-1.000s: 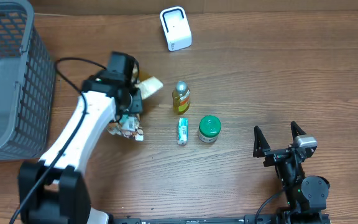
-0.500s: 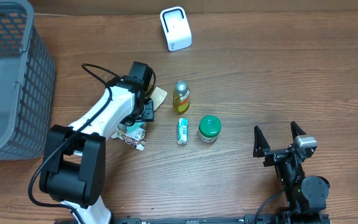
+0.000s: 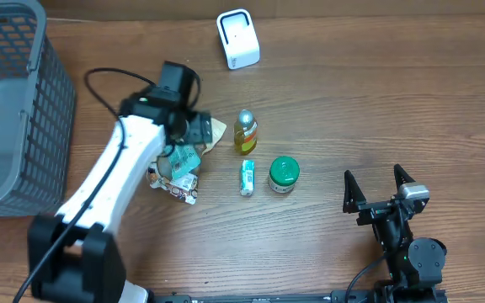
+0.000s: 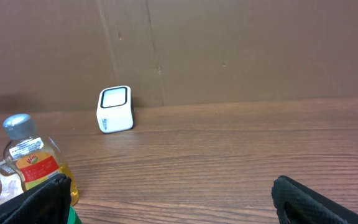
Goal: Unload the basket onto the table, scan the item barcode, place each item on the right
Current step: 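Lower the snack bag onto the table left of the bottle, release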
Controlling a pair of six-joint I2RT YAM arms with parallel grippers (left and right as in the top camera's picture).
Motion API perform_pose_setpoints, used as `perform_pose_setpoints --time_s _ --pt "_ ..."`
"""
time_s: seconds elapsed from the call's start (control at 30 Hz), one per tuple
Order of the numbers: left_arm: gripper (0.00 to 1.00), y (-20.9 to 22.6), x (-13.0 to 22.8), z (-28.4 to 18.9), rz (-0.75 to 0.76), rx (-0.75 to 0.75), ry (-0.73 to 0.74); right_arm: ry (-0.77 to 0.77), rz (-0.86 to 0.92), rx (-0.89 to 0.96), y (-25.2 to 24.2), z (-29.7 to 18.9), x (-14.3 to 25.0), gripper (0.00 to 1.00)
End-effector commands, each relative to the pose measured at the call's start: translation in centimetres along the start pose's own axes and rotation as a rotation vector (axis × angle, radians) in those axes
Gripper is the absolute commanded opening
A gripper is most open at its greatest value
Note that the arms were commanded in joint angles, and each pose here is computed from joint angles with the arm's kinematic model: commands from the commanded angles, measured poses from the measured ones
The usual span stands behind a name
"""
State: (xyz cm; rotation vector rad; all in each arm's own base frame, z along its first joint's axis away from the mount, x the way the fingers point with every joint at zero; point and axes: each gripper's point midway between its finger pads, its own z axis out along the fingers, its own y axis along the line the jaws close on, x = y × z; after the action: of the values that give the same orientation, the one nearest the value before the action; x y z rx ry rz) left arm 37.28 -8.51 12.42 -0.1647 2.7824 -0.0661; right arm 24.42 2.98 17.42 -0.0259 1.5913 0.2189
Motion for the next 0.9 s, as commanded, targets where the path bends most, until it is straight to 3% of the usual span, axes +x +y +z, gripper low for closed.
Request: perform_pose_setpoints --time_s 0.0,0.1,0.3,0.87 --pt "1.00 4.6 -4.7 -5.5 -0.122 -0.005 -0.184 -0.001 0.000 0.009 -0.2 0.0 0.3 1.00" --pt "1.00 9.7 -5.8 -7.0 -0.243 -0.051 -0.233 -0.001 0.000 0.009 -0.2 0.0 0.3 1.00" --pt "1.00 15.1 -4.5 -7.1 -0.369 -0.123 -0.190 -0.001 0.000 0.009 -0.2 0.0 0.3 1.00" --pt "1.00 15.5 -4.5 -7.1 -0.378 -0.126 -0.191 -0.001 0.000 0.009 -0.2 0.0 0.3 1.00"
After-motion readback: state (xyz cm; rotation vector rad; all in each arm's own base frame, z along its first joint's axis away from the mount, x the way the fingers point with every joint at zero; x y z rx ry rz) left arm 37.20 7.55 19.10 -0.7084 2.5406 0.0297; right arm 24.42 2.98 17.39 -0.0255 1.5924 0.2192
